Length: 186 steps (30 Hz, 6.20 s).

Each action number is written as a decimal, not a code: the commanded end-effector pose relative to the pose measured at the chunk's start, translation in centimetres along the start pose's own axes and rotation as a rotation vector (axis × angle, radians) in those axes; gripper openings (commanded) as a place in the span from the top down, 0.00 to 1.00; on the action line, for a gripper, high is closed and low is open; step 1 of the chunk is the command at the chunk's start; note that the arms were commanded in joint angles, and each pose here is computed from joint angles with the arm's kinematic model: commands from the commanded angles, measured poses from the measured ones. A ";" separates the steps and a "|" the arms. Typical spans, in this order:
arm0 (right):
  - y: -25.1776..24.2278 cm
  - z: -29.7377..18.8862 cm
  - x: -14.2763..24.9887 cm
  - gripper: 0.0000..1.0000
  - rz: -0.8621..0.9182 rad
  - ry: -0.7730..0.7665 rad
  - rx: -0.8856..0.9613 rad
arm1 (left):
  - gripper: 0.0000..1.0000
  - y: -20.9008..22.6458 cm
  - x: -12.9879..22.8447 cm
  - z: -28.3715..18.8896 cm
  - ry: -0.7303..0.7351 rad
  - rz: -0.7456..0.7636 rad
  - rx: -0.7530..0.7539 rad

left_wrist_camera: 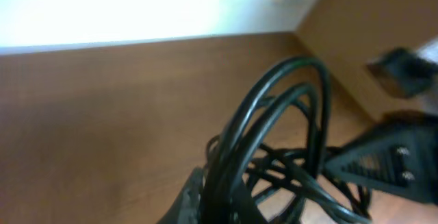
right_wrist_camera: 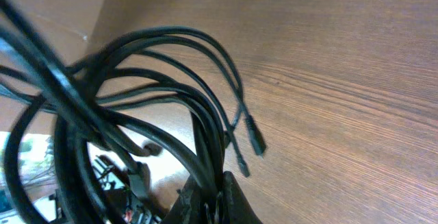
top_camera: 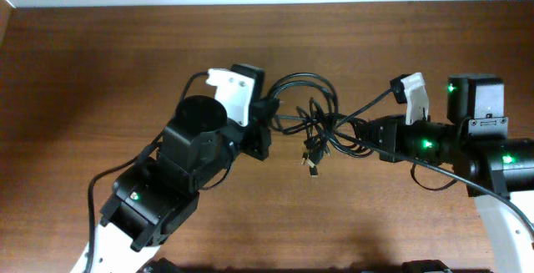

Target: Untangle cables

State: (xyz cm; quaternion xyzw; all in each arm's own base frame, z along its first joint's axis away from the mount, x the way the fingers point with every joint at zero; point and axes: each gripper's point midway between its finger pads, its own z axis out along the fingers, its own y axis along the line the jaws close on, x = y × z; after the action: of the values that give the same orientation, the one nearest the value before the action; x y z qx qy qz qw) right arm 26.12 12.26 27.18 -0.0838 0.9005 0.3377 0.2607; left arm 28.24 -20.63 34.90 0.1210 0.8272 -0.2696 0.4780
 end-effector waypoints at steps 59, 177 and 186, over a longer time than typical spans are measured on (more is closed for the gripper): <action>-7.4 -1.5 0.0 0.21 0.121 -0.026 0.407 | 1.00 -0.9 -0.2 2.4 0.025 -0.323 0.048; 10.6 -5.8 -12.7 0.96 -0.052 -0.234 -0.748 | 0.14 -8.7 6.3 8.3 0.488 -0.867 0.311; 10.6 -5.8 -12.7 0.96 0.012 -0.211 -0.755 | 0.31 -9.6 4.6 8.3 0.439 -0.855 0.383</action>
State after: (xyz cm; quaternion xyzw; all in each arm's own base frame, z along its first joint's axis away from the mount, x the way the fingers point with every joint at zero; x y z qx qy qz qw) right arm 31.66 16.00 42.50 -0.1269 0.6860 0.6516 0.2979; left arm 27.40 -33.11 30.20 -0.0952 0.8252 -0.5465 0.1063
